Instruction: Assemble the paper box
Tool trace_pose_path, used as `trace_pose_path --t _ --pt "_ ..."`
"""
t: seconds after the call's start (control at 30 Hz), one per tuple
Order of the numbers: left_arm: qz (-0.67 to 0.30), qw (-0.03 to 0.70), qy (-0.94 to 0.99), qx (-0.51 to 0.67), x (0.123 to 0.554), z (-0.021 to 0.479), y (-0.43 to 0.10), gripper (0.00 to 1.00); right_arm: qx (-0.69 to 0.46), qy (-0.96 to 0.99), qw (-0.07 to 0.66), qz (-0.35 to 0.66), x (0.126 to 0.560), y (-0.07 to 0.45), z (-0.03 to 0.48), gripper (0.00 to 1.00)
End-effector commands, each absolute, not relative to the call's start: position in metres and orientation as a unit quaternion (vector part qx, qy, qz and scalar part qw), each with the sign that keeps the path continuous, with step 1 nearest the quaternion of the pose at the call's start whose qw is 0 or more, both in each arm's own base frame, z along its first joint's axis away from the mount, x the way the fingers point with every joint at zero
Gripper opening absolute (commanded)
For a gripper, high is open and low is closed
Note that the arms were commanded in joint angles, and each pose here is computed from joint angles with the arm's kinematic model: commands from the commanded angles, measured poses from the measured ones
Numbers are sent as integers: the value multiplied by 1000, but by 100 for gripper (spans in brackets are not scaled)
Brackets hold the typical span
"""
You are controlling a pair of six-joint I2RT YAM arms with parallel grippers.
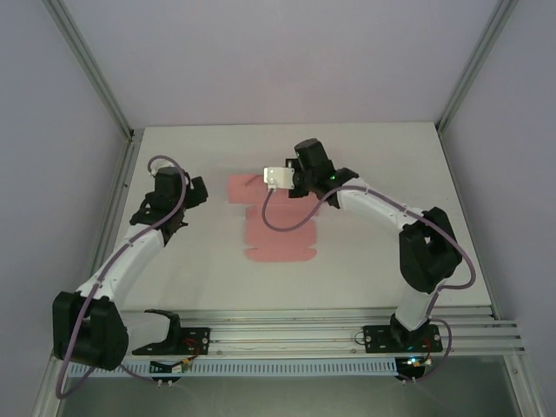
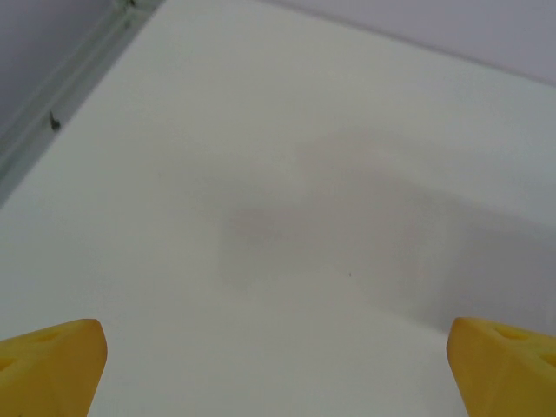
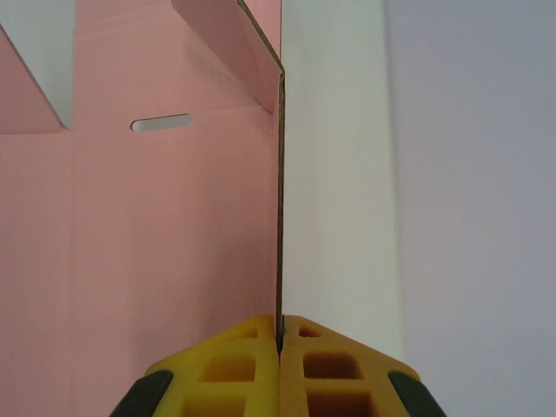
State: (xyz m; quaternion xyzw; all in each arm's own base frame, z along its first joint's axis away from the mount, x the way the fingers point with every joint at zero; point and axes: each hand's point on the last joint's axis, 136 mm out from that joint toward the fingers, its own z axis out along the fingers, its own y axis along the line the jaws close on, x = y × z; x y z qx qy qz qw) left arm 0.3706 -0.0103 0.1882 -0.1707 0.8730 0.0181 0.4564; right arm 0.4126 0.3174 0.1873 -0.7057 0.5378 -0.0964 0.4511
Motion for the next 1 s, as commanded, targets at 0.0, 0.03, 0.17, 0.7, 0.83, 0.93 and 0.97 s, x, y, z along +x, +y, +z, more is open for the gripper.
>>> trace_pose_path --t 0.0,0.03,0.17,0.7,0.83,0.93,0.97 --pt "-16 458 866 -201 385 187 -10 100 -689 458 527 -196 443 326 210 0" --pt "-23 451 867 -211 389 184 -7 100 -685 449 533 -211 447 327 213 0" --pt "-142 456 870 -125 402 189 -54 99 -690 494 495 -187 448 323 196 0" --pt "-268 411 847 204 410 197 -208 53 -683 559 456 -113 434 325 152 0" --pt "-198 388 865 248 414 179 -220 49 -682 562 456 -104 430 325 152 0" --pt "-123 388 877 253 422 168 -212 41 -682 566 451 -103 429 323 151 0" --pt "-114 386 880 251 424 166 -209 39 -683 567 449 -102 428 322 152 0"
